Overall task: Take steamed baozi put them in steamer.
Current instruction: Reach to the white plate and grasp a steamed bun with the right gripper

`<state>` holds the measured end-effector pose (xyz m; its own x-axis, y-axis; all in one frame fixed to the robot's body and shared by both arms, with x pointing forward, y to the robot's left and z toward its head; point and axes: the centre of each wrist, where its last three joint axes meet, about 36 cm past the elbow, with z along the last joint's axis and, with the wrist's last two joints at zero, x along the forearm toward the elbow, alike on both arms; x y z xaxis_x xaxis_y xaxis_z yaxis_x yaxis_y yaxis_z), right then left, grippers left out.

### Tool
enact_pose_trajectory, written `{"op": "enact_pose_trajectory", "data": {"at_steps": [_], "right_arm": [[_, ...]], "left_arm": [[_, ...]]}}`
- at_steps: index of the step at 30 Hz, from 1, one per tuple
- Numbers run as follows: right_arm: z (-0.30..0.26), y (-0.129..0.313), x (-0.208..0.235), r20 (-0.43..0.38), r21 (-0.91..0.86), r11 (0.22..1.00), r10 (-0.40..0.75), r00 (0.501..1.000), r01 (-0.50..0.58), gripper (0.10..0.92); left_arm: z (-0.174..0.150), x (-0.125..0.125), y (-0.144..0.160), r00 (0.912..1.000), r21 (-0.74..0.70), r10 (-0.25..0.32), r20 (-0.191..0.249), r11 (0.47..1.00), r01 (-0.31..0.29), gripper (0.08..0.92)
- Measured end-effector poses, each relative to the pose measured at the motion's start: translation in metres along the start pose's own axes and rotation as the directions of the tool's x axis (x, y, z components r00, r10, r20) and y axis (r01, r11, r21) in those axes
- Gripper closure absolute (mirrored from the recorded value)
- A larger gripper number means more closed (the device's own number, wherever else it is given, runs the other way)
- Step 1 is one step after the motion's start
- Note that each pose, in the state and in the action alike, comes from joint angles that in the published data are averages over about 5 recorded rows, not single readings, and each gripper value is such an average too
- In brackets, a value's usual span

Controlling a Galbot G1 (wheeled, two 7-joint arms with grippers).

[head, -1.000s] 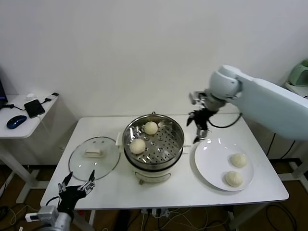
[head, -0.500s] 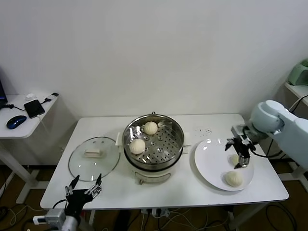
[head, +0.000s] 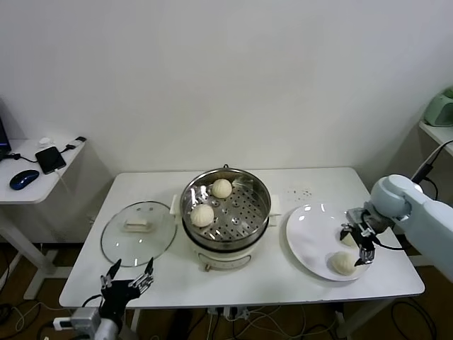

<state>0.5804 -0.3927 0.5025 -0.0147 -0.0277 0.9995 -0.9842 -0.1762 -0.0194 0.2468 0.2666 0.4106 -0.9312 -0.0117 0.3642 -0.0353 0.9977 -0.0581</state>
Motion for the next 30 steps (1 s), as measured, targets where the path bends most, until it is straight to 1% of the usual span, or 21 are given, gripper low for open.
{"op": "enact_pose_trajectory", "data": {"at_steps": [9,24,27,30], "right_arm": [[0.0,-0.004,-0.026,-0.013,0.002,1.0,-0.019,1.0,0.019,0.2],[-0.003,-0.008,-0.044,-0.02,-0.005,0.999,-0.052,0.998,0.052,0.202],[-0.002,-0.008,-0.046,-0.02,-0.008,0.999,-0.054,0.998,0.054,0.245],[-0.001,-0.009,-0.046,-0.02,-0.014,0.998,-0.055,0.998,0.054,0.326]], "left_arm": [[0.0,-0.002,0.003,1.0,0.0,-0.008,-0.001,1.0,0.008,0.177],[0.0,-0.004,0.004,0.9999,0.001,-0.011,-0.002,1.0,0.011,0.177],[0.0,-0.004,0.004,0.9999,0.001,-0.011,-0.003,1.0,0.011,0.177],[0.0,-0.004,0.004,0.9999,0.002,-0.011,-0.003,1.0,0.011,0.177]]}}
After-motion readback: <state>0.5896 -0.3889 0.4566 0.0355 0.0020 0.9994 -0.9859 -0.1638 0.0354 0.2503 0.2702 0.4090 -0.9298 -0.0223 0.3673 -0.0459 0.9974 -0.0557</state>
